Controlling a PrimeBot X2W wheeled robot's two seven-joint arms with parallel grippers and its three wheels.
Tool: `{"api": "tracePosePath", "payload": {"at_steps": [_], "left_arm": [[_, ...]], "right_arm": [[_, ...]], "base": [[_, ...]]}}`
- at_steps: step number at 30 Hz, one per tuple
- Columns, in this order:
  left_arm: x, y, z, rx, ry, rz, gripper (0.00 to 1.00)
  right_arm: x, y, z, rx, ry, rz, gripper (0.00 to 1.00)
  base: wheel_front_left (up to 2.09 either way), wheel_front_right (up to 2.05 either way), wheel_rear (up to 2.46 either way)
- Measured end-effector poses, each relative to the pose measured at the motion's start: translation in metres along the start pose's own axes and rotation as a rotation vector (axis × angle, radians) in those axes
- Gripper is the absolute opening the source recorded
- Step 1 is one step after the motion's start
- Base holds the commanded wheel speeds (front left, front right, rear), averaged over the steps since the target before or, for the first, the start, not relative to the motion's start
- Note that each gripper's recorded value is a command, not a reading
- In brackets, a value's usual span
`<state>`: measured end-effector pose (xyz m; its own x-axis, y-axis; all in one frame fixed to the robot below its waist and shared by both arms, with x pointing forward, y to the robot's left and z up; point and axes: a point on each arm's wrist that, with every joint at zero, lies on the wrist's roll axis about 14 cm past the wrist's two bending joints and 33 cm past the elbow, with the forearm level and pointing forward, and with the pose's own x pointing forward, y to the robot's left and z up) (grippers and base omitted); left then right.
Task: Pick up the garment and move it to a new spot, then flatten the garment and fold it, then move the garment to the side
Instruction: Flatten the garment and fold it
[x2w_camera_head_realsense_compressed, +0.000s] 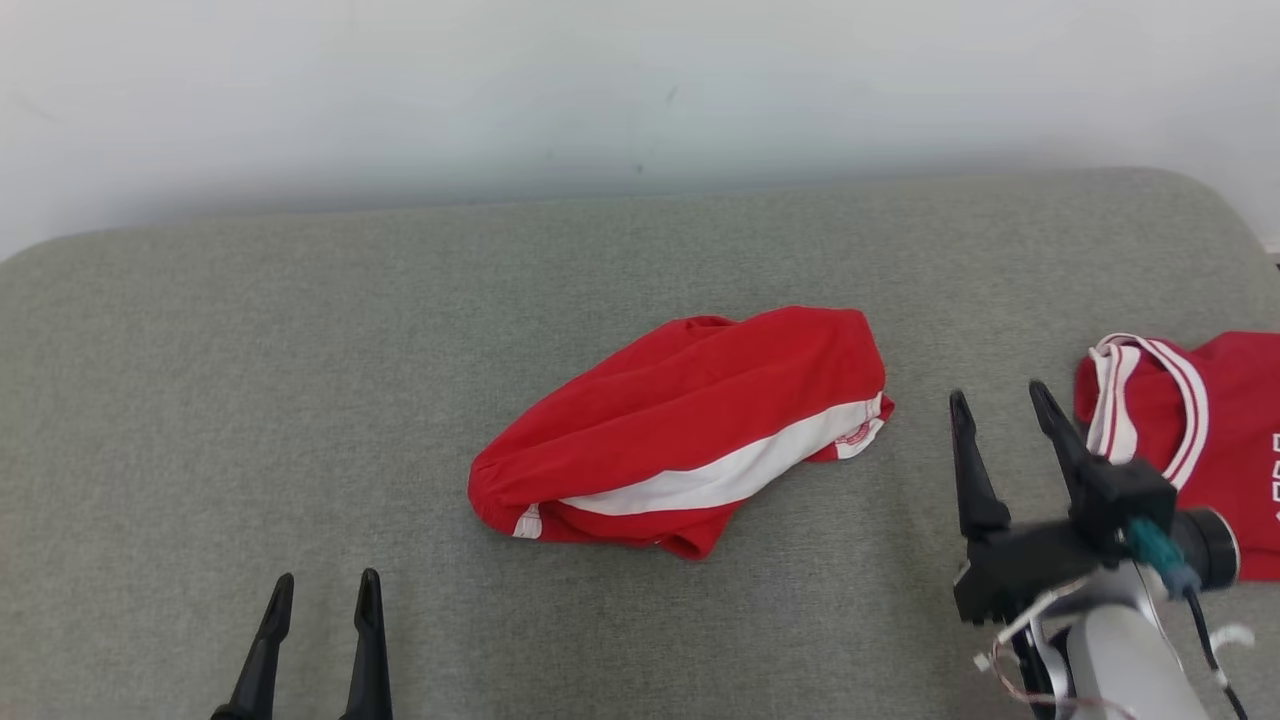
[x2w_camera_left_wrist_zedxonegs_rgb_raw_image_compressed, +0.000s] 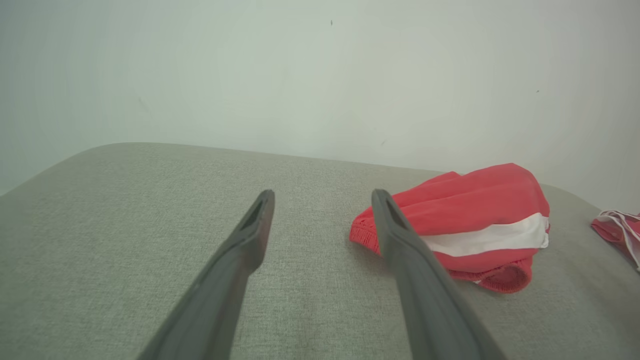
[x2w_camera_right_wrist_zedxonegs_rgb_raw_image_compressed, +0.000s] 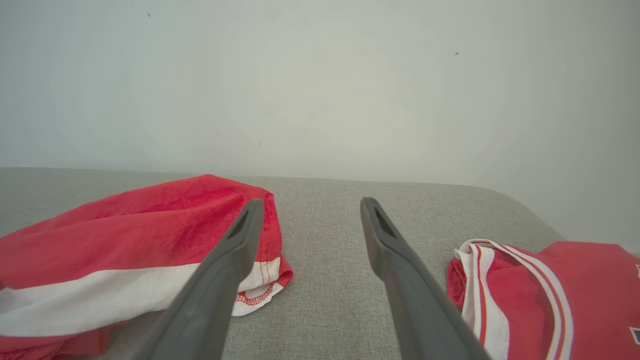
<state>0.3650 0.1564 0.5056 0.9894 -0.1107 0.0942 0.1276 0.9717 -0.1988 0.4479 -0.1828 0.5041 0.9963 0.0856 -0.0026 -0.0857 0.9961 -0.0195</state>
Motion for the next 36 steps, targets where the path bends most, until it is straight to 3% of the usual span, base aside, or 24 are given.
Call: {"api": "tracePosePath", "payload": {"at_steps": [5, 14, 21, 28, 36], "left_arm": [[0.001, -0.008, 0.001, -0.006, -0.004, -0.026, 1.00], [-0.005, -0.025, -0.012, -0.048, 0.037, -0.067, 1.00], [0.000, -0.066, -0.067, -0.153, 0.217, -0.182, 1.00], [0.025, -0.076, -0.104, -0.164, 0.356, -0.212, 1.00], [0.052, -0.086, -0.120, -0.203, 0.409, -0.221, 1.00]], "right_arm": [[-0.041, -0.011, 0.001, -0.026, -0.040, -0.048, 1.00], [-0.097, -0.021, -0.022, 0.001, 0.021, -0.111, 1.00], [-0.103, -0.021, -0.016, 0.038, 0.011, -0.121, 1.00], [-0.107, -0.028, -0.014, 0.050, 0.010, -0.147, 1.00], [-0.117, -0.043, -0.022, 0.064, 0.033, -0.202, 1.00]], "base": [[0.00, 0.00, 0.00], [0.00, 0.00, 0.00], [0.00, 0.00, 0.00], [0.00, 0.00, 0.00], [0.00, 0.00, 0.00]]}}
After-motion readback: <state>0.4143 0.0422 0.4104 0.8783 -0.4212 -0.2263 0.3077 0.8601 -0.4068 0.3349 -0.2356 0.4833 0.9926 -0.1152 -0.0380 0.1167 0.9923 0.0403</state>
